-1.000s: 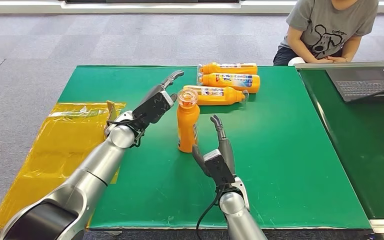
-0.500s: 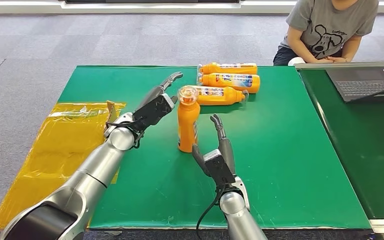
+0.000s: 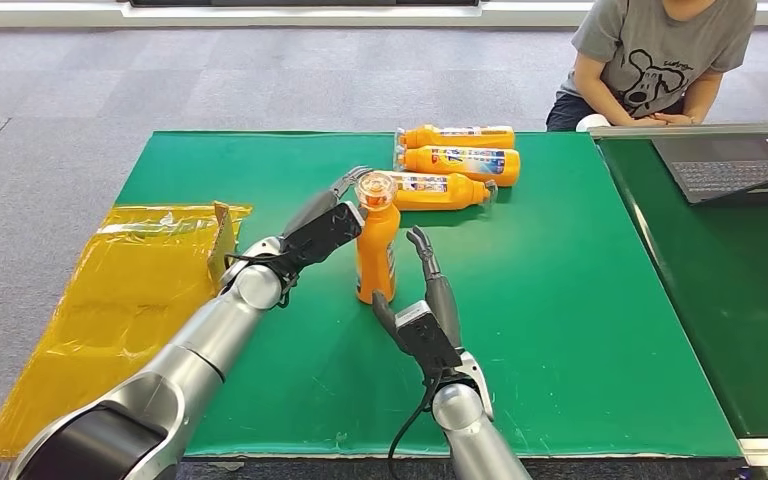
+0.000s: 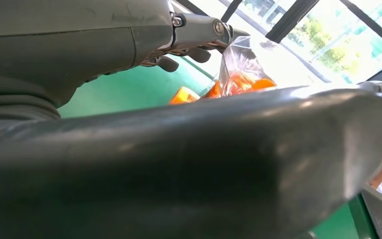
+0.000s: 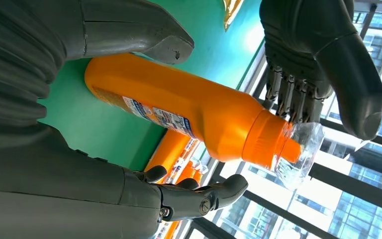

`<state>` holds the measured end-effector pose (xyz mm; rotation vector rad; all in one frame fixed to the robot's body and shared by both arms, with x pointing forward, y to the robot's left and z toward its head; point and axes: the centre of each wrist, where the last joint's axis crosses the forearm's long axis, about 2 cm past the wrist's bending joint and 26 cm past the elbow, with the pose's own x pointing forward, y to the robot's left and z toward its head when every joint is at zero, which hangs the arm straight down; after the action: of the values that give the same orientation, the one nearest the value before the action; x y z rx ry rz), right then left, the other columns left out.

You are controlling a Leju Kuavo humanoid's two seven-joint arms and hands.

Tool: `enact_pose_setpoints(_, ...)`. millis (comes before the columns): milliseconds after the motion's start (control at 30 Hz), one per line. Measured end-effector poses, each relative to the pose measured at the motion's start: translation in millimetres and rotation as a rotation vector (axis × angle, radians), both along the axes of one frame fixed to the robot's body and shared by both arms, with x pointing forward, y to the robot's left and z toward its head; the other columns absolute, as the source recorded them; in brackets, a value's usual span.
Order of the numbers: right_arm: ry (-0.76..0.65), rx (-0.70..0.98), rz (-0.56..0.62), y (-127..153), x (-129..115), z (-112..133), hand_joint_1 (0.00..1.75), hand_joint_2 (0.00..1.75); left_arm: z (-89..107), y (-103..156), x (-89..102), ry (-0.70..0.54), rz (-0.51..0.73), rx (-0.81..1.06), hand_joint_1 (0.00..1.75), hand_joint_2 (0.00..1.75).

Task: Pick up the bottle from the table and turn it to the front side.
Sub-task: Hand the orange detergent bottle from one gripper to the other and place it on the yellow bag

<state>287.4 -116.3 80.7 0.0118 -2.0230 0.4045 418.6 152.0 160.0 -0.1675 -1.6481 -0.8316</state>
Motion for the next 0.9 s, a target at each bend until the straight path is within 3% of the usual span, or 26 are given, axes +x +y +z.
enact_pose_setpoints(567, -0.01, -0.002, 0.023, 5.8, -1.3, 1.9, 0.0, 1.75, 1.1, -14.6, 0.1, 0.036, -0.016, -0.026, 0.0, 0.0)
enact_pose_setpoints(700, -0.01, -0.001, 0.024, 6.1, -1.3, 2.0, 0.0, 1.75, 1.8, -15.4, 0.7, 0.04, -0.016, -0.029, 0.0, 1.75)
enact_pose_setpoints(767, -0.009, 0.002, 0.025, 6.2, -1.3, 2.0, 0.0, 1.75, 1.9, -15.9, 0.8, 0.04, -0.013, -0.036, 0.05, 1.75)
enact_pose_setpoints(900, -0.011, 0.008, 0.031, 6.7, -1.6, 1.0, 0.0, 1.75, 2.3, -18.5, 0.2, 0.034, -0.01, -0.06, 1.75, 1.75)
